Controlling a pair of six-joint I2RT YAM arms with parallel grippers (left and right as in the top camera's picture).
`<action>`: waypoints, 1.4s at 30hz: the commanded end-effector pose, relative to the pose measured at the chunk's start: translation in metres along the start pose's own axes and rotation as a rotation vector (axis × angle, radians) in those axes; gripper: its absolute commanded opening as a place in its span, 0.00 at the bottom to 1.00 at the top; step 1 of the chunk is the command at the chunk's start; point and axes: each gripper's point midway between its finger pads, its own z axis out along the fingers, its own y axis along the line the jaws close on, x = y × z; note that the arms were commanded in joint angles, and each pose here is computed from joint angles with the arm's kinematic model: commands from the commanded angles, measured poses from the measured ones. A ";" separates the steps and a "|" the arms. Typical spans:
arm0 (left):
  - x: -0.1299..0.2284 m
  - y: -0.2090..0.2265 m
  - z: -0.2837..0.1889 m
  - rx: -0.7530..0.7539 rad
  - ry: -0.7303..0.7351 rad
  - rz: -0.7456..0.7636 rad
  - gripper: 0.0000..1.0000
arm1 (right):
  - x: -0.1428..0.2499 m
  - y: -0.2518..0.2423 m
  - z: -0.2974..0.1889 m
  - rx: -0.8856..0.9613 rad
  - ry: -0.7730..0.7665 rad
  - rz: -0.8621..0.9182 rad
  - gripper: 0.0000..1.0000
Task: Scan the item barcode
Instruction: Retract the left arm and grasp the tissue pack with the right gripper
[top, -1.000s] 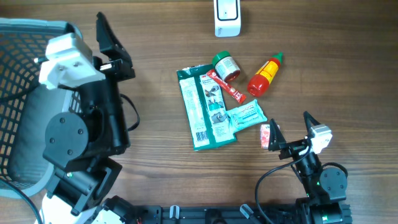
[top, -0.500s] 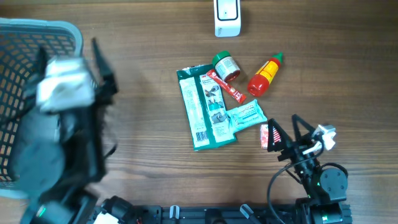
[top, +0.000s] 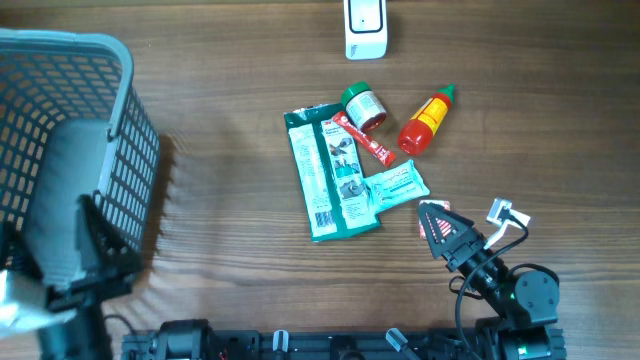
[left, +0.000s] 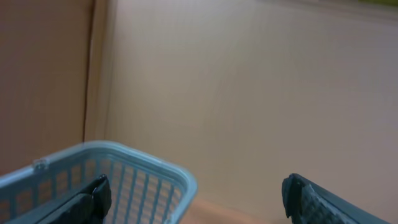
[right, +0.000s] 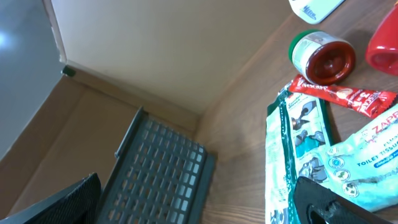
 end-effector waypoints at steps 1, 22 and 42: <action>0.048 -0.020 0.014 0.119 0.126 -0.047 0.92 | 0.004 -0.017 0.003 0.079 0.031 -0.003 1.00; 0.098 -0.010 -0.010 0.115 0.275 -0.029 1.00 | -0.018 -0.090 0.000 0.877 0.218 0.178 1.00; 0.192 0.018 -0.058 0.015 0.706 0.032 1.00 | -0.016 -0.150 -0.019 1.155 0.236 0.143 1.00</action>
